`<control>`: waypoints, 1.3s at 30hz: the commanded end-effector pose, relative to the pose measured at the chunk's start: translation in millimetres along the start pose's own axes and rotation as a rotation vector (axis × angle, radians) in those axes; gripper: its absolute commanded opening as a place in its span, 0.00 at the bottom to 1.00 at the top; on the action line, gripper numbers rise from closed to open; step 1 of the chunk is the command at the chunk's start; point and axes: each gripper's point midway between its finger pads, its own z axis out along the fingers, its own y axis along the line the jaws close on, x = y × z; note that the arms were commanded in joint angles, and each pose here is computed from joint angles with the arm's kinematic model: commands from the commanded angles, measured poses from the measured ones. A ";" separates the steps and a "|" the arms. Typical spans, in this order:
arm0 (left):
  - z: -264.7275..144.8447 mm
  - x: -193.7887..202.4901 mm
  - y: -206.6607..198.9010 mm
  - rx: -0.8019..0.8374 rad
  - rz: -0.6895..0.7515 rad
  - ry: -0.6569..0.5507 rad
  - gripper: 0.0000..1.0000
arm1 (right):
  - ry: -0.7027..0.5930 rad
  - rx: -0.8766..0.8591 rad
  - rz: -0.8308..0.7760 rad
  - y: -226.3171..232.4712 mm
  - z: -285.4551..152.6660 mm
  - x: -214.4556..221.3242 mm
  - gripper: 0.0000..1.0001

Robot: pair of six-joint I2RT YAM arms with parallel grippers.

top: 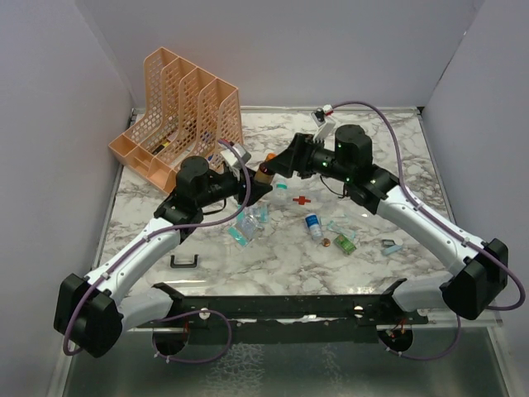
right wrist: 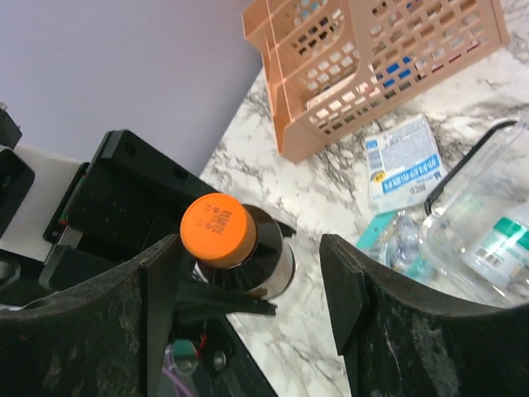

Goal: Organize the medicine kit

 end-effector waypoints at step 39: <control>-2.2 -50.6 22.2 -0.165 -0.110 -0.147 0.99 | -0.023 0.175 0.111 -51.6 14.7 -31.1 0.26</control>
